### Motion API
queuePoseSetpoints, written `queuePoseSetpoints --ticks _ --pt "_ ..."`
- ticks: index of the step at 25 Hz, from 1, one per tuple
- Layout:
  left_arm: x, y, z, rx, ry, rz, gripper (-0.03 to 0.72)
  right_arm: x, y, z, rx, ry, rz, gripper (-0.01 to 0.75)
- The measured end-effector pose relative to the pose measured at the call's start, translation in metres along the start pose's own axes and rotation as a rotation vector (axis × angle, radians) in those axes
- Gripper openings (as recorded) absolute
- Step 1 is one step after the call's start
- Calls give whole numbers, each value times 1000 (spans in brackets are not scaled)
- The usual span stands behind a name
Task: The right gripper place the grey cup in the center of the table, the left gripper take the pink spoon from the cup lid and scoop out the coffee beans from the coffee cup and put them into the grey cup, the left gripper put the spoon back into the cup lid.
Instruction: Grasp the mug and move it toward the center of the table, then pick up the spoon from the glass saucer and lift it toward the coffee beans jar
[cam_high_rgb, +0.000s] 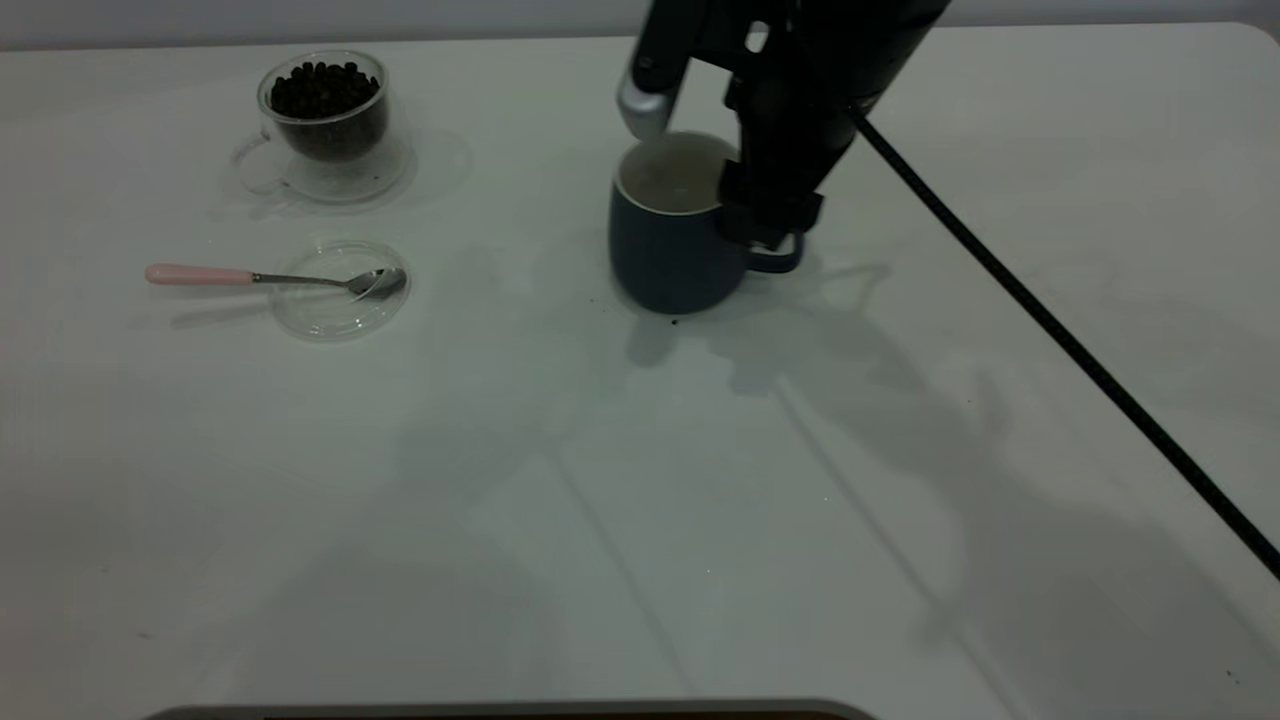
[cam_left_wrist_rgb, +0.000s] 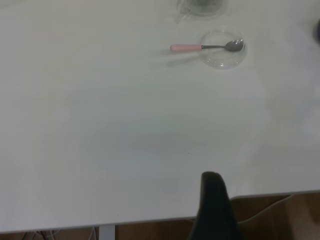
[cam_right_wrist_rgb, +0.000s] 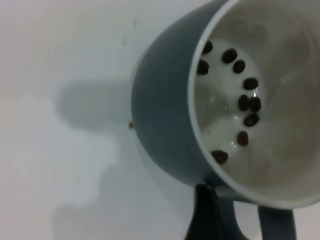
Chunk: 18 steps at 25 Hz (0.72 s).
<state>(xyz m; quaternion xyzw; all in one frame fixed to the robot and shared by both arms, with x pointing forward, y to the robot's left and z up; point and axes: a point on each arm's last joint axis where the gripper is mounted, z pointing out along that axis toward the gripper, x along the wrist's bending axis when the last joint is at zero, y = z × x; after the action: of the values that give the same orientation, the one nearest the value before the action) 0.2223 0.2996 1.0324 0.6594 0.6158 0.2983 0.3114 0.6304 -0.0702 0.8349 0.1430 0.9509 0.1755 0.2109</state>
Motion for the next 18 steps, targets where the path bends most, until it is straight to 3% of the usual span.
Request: queuePoseSetpoints --ticks 6,10,13,18 --pt "0 0 0 0 0 0 588 -14 18 -47 -3 19 94 597" --pt "0 0 0 0 0 0 588 -31 30 -121 12 36 217 596" --pt "0 0 0 0 0 0 588 -32 30 -181 85 67 304 596" --pt "0 0 0 0 0 0 588 -27 17 -283 177 23 452 594"
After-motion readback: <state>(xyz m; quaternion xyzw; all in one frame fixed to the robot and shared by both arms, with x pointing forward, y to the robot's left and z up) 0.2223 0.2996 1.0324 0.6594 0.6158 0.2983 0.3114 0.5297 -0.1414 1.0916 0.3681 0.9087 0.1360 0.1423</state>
